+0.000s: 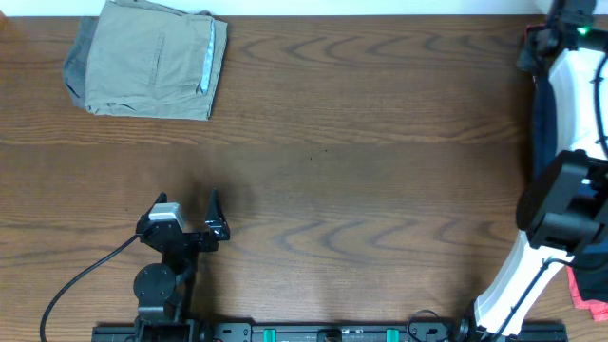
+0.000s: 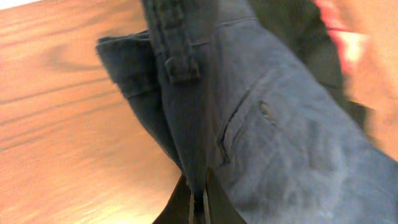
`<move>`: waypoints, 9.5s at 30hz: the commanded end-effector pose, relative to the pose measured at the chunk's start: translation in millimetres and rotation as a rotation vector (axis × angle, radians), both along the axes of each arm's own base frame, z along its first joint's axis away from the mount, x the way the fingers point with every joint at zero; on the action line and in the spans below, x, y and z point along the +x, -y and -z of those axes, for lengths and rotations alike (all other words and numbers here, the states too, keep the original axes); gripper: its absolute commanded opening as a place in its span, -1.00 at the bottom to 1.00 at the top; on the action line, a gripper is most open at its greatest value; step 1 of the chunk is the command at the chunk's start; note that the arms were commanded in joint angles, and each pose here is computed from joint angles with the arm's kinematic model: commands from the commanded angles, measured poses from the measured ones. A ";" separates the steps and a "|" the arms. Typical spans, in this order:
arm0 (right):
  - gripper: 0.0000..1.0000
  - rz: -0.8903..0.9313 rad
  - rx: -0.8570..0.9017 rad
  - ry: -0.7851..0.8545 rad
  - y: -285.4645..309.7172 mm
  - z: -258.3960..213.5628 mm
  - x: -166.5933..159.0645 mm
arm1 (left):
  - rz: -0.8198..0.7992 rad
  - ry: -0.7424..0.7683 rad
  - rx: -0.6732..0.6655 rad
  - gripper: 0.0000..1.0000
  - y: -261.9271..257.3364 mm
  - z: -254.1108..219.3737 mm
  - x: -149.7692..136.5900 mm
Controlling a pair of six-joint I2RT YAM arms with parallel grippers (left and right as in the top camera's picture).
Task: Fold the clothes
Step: 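Drag the dark blue pants to the table center and lay them flat, then release the pants and retract the right gripper to the right side, then reach the left gripper to the pants' left edge and grasp it, then fold the grasped left edge rightward over the pants with the left gripper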
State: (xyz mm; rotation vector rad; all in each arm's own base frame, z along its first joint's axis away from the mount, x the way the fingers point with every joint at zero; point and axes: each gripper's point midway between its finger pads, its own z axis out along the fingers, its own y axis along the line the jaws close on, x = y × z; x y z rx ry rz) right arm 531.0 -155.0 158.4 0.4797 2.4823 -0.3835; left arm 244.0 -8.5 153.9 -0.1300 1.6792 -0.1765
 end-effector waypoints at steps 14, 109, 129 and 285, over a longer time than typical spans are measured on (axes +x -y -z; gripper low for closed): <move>-0.98 -0.848 0.302 -0.076 -359.1 3.0 -30.1 | 0.015 -0.036 0.013 0.96 2.5 15.5 -0.1; 0.98 0.508 0.376 -0.254 40.4 -30.4 -178.9 | 0.130 -0.045 -0.166 0.95 25.8 12.6 -2.5; 0.98 0.508 0.376 -0.253 40.3 -30.4 -178.7 | 0.315 -0.195 -0.148 0.96 57.0 -89.1 -7.2; 0.98 0.508 0.376 -0.254 40.3 -30.4 -178.8 | 0.466 -1.257 0.148 -0.88 248.7 0.7 31.1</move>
